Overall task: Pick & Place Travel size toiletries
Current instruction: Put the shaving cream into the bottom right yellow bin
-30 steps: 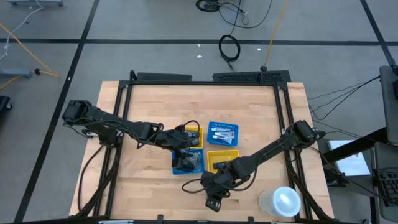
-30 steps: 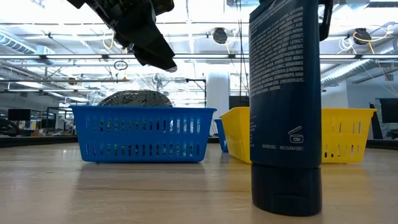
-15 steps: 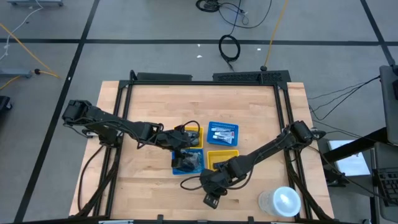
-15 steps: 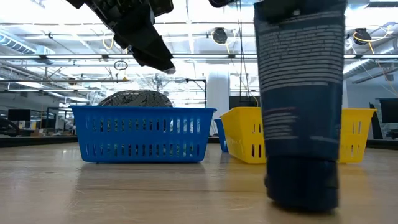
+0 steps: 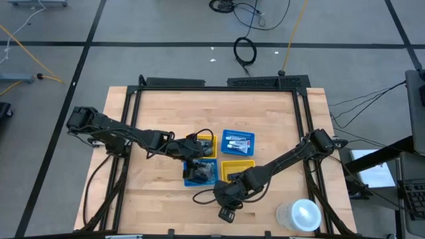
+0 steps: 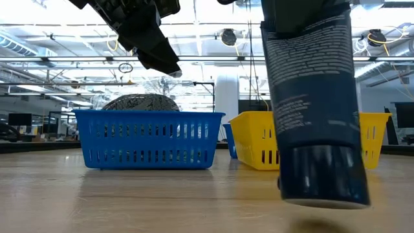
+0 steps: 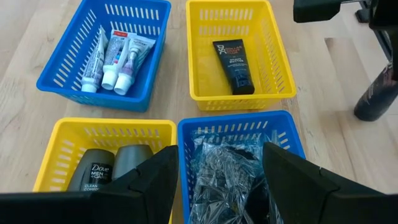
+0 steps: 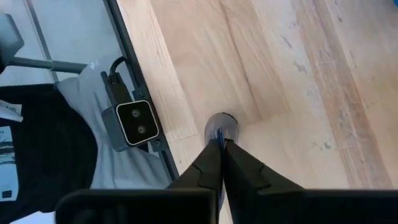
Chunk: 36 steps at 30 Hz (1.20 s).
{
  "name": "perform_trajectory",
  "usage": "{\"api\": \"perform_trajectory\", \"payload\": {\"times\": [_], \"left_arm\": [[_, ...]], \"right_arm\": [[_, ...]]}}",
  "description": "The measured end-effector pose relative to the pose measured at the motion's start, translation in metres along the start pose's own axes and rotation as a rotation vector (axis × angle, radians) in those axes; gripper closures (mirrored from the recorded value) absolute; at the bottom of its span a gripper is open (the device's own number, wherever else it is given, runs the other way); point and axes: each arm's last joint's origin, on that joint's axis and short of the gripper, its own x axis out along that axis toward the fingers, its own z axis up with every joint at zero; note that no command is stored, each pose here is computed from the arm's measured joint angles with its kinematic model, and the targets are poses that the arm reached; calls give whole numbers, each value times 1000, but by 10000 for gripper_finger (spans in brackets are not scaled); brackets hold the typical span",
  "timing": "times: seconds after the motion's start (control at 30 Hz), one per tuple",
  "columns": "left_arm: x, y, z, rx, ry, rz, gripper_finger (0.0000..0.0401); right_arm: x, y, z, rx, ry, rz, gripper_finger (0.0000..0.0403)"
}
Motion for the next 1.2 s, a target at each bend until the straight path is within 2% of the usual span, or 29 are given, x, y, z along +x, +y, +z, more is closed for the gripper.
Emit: {"api": "perform_trajectory", "payload": {"times": [0.2,0.33,0.47,0.67,0.8,1.0,1.2], "left_arm": [[0,0,0,0,0,0,171],[0,0,0,0,0,0,171],[0,0,0,0,0,0,171],[0,0,0,6,-1,0,171],[0,0,1,9,-5,-1,171],[0,0,1,9,-11,-1,171],[0,0,5,12,-49,19,171]], "right_arm": [[-7,-4,1,-8,-13,-44,401],[-26,-3,4,-35,-55,-44,402],[-55,-6,1,-56,-99,-90,402],[-106,-13,-11,-64,-213,-245,402],[-124,-20,-18,-64,-264,-344,402],[-117,-27,-19,-124,-251,-390,403],[-96,-51,-16,-151,-220,-440,403]]}}
